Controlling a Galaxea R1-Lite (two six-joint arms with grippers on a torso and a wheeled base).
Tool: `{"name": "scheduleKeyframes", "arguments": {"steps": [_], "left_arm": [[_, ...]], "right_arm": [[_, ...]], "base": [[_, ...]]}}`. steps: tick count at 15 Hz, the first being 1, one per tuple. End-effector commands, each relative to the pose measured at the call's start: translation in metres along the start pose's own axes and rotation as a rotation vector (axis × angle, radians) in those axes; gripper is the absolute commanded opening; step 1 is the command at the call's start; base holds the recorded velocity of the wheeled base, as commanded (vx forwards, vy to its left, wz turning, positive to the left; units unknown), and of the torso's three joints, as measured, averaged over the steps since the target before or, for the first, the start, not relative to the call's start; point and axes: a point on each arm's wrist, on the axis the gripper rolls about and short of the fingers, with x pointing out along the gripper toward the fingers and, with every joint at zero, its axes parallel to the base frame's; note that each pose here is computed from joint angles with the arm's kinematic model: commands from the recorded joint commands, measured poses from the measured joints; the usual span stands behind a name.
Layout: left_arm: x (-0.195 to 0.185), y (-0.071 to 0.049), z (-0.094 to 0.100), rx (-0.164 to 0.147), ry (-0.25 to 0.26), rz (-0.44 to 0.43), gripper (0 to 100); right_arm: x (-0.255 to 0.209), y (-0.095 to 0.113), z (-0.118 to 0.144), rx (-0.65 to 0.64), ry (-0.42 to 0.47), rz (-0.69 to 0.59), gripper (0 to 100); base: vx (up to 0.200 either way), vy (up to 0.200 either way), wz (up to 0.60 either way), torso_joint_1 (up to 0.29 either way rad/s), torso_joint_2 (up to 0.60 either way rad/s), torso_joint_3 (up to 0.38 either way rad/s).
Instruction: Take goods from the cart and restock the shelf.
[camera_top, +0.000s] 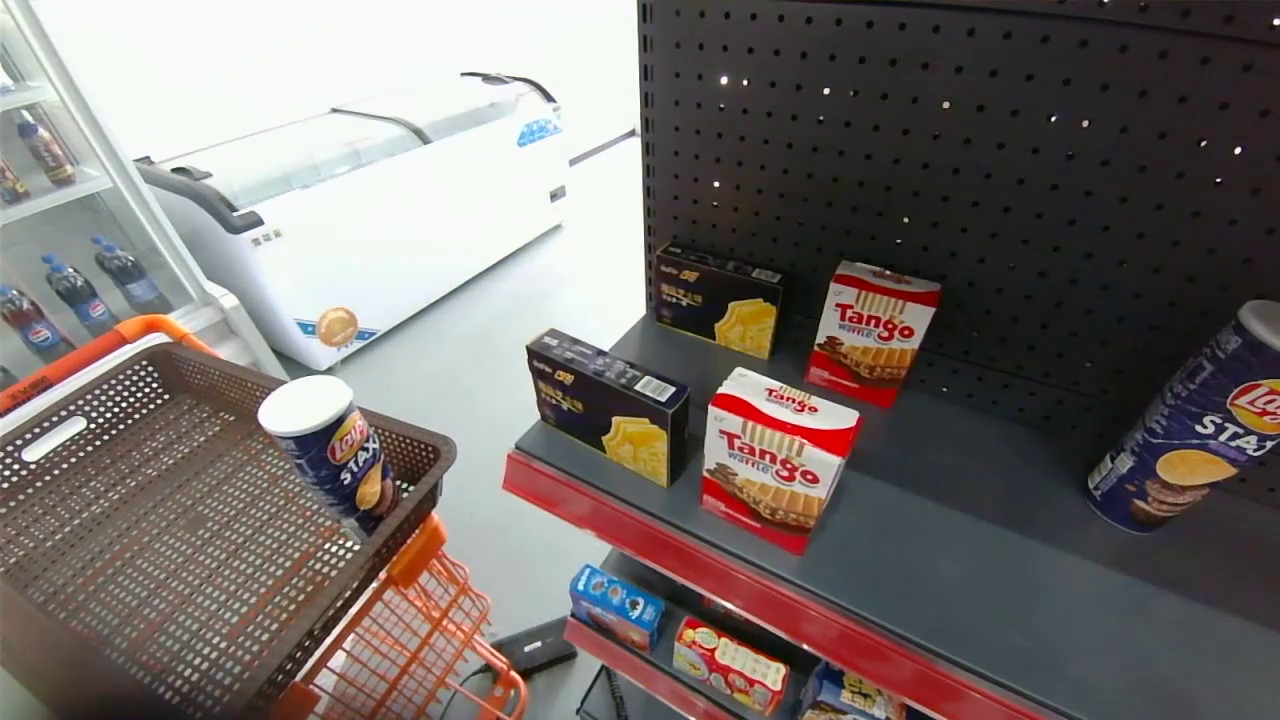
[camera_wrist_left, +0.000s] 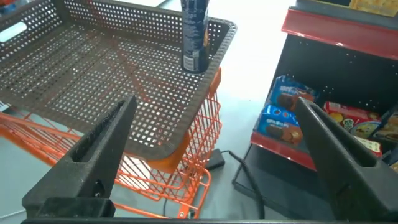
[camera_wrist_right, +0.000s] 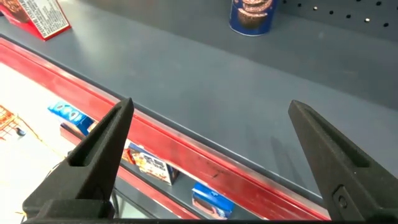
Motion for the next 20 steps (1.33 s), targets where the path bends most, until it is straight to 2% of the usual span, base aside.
{"name": "scheduleKeyframes", "arguments": {"steps": [1,2,3,4,5,8,9,11,13,15,16,17,20], "left_arm": [[-0.007,0.000,0.036,0.032,-0.071,-0.020,100],[0.000,0.000,0.064,0.041,0.018,-0.007,100],[0.006,0.000,0.076,0.039,0.057,0.014,100],[0.029,0.001,0.091,0.044,0.168,0.045,100],[0.048,0.001,0.096,0.046,0.232,0.052,100],[0.103,0.005,0.104,0.040,0.291,0.108,100],[0.123,0.009,0.101,0.039,0.342,0.136,100],[0.156,0.017,0.092,0.035,0.393,0.169,100],[0.200,0.022,0.076,0.029,0.392,0.175,100],[0.232,0.025,0.064,0.037,0.350,0.167,100],[0.236,0.025,0.063,0.039,0.347,0.166,100],[0.255,0.024,0.047,0.050,0.344,0.152,100],[0.280,0.014,0.020,0.058,0.303,0.110,100]], "right_arm": [[0.000,0.000,0.000,0.000,0.000,0.000,100],[0.000,0.000,0.000,0.000,0.000,0.000,100],[0.000,0.000,0.000,0.000,0.000,0.000,100],[0.000,0.000,0.000,0.000,0.002,0.000,100],[0.000,0.000,0.000,0.000,0.000,0.000,100],[0.000,0.000,0.000,0.000,0.000,0.000,100],[0.000,0.000,0.000,0.000,0.000,0.000,100],[0.000,0.000,0.000,0.000,0.000,0.000,100],[0.000,0.000,0.000,0.000,0.000,0.000,100],[0.000,0.000,0.000,0.000,0.000,0.000,100],[0.000,0.000,0.000,0.000,0.000,0.000,100],[0.000,0.000,0.000,0.000,0.000,0.000,100],[0.000,0.000,0.000,0.000,0.000,0.000,100]], "base": [[0.000,0.000,0.00,0.000,0.00,0.000],[0.000,0.000,0.00,0.000,0.00,0.000],[0.000,0.000,0.00,0.000,0.00,0.000],[0.000,0.000,0.00,0.000,0.00,0.000],[0.000,0.000,0.00,0.000,0.00,0.000],[0.000,0.000,0.00,0.000,0.00,0.000],[0.000,0.000,0.00,0.000,0.00,0.000],[0.000,0.000,0.00,0.000,0.00,0.000],[0.000,0.000,0.00,0.000,0.00,0.000],[0.000,0.000,0.00,0.000,0.00,0.000],[0.000,0.000,0.00,0.000,0.00,0.000],[0.000,0.000,0.00,0.000,0.00,0.000],[0.000,0.000,0.00,0.000,0.00,0.000]]}}
